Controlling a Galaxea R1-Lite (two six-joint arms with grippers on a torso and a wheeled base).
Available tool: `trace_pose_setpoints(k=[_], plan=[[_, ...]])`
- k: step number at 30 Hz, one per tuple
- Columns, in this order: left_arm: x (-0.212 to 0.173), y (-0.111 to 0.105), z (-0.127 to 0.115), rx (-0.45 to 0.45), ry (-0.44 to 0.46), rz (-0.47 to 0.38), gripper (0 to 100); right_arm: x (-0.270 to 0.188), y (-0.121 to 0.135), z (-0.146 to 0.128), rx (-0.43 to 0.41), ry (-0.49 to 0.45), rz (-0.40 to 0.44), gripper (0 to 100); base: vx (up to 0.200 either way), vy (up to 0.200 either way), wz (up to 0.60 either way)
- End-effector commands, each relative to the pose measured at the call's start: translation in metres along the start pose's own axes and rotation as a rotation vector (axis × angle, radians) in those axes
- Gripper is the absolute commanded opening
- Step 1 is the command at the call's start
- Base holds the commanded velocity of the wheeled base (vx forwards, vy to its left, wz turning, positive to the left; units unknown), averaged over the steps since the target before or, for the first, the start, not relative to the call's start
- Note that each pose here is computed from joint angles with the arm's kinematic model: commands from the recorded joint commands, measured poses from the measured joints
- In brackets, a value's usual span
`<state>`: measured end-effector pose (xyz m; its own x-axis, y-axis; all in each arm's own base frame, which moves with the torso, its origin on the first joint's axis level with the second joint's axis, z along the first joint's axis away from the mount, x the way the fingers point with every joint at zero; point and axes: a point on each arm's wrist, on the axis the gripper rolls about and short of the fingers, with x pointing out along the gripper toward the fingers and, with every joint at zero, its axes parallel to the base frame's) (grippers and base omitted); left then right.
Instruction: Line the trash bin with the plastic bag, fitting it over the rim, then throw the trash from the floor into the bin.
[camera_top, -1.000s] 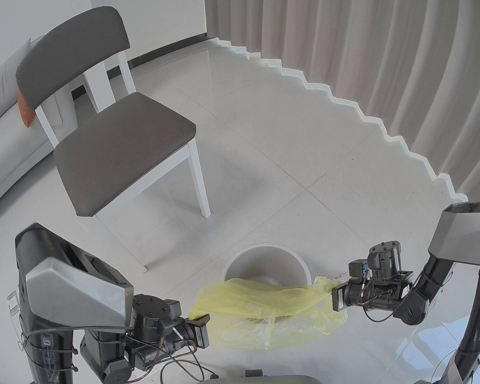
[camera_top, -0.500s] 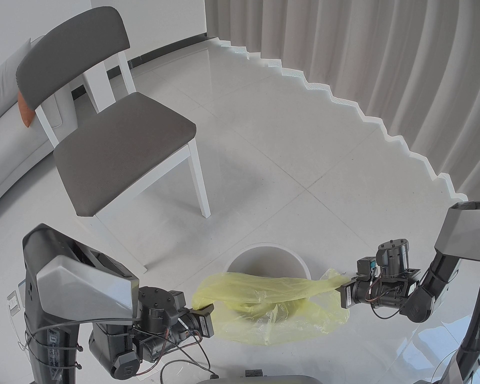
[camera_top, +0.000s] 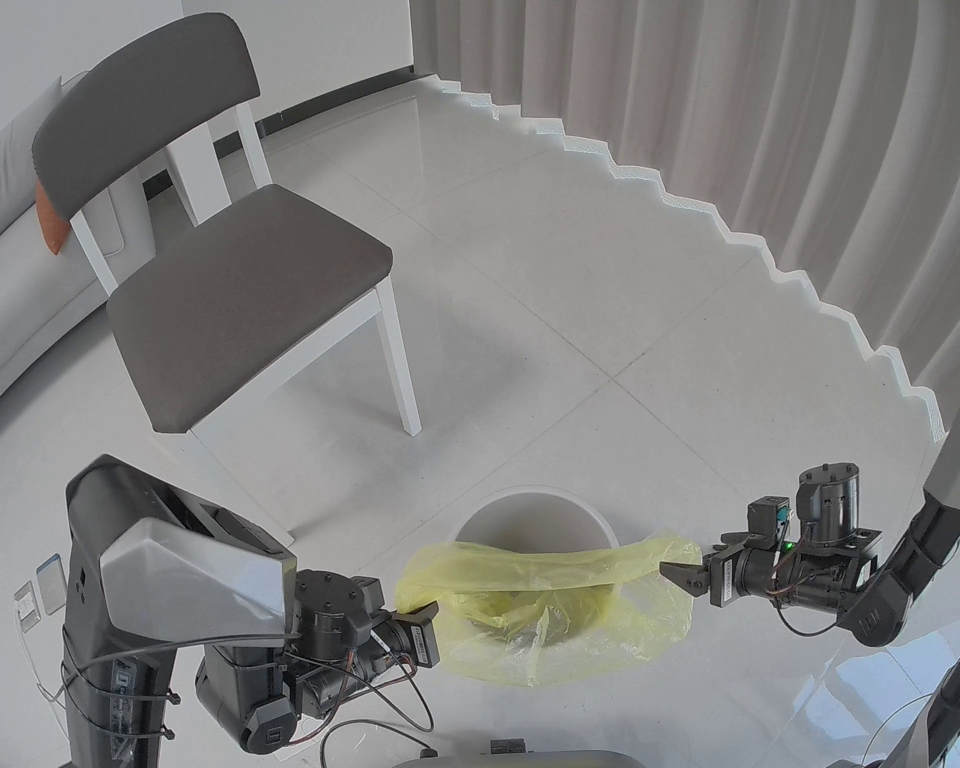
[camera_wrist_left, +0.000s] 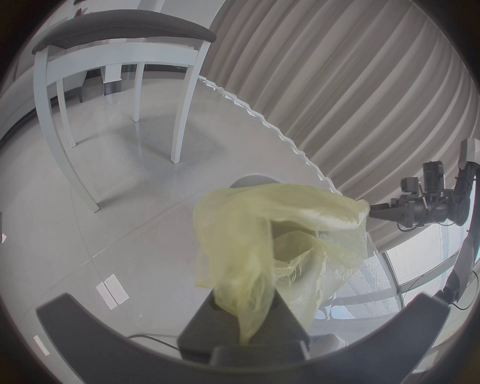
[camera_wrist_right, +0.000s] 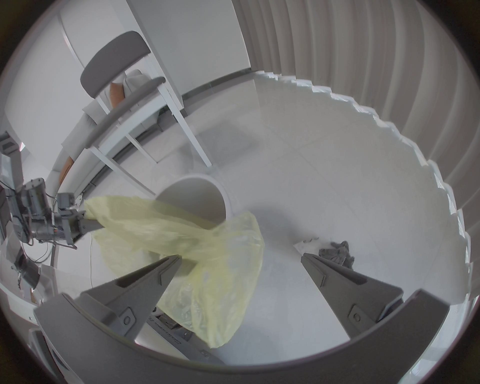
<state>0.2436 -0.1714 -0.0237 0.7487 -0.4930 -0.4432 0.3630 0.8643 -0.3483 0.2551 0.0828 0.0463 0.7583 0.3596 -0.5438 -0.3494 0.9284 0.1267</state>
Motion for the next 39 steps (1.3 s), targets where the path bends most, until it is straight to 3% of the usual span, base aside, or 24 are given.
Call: trace_pose_setpoints(k=[1, 6, 7, 8, 9, 11, 13, 19, 25, 35, 39], plan=[[0.006, 0.0, 0.002, -0.001, -0.026, -0.007, 0, -0.028, 0.024, 0.015, -0.057, -0.097, 0.072, 100, 0.0, 0.0, 0.0], [0.007, 0.002, 0.002, -0.004, -0.028, -0.002, 0, -0.029, 0.045, 0.013, -0.128, -0.095, 0.138, 100, 0.0, 0.0, 0.0], [0.008, 0.002, 0.003, -0.001, -0.03, -0.001, 0, -0.029, 0.056, 0.011, -0.202, -0.093, 0.177, 100, 0.0, 0.0, 0.0], [0.008, 0.002, 0.003, 0.002, -0.032, -0.002, 100, -0.028, 0.06, 0.01, -0.227, -0.094, 0.188, 100, 0.0, 0.0, 0.0], [0.008, 0.002, 0.003, 0.002, -0.032, -0.002, 100, -0.028, 0.06, 0.01, -0.227, -0.094, 0.188, 100, 0.0, 0.0, 0.0], [0.01, 0.003, 0.003, 0.011, -0.034, 0.004, 100, -0.023, 0.076, 0.007, -0.329, -0.09, 0.23, 100, 0.0, 0.0, 0.0], [0.009, 0.004, 0.004, 0.009, -0.038, 0.01, 100, -0.015, 0.084, 0.004, -0.378, -0.08, 0.245, 100, 0.0, 0.0, 0.0], [-0.003, 0.003, 0.011, 0.002, -0.055, 0.014, 100, 0.018, 0.103, -0.009, -0.514, -0.05, 0.208, 100, 0.0, 0.0, 0.0], [-0.015, 0.006, 0.018, -0.001, -0.068, 0.025, 100, 0.05, 0.109, -0.005, -0.673, -0.093, 0.194, 100, 0.0, 0.0, 0.0], [-0.029, 0.005, 0.016, 0.003, -0.05, 0.043, 100, 0.114, 0.101, 0.007, -0.792, -0.091, 0.141, 100, 0.0, 0.0, 0.0], [-0.032, 0.006, 0.017, 0.001, -0.052, 0.052, 100, 0.127, 0.098, 0.013, -0.803, -0.08, 0.129, 100, 0.0, 0.0, 0.0]])
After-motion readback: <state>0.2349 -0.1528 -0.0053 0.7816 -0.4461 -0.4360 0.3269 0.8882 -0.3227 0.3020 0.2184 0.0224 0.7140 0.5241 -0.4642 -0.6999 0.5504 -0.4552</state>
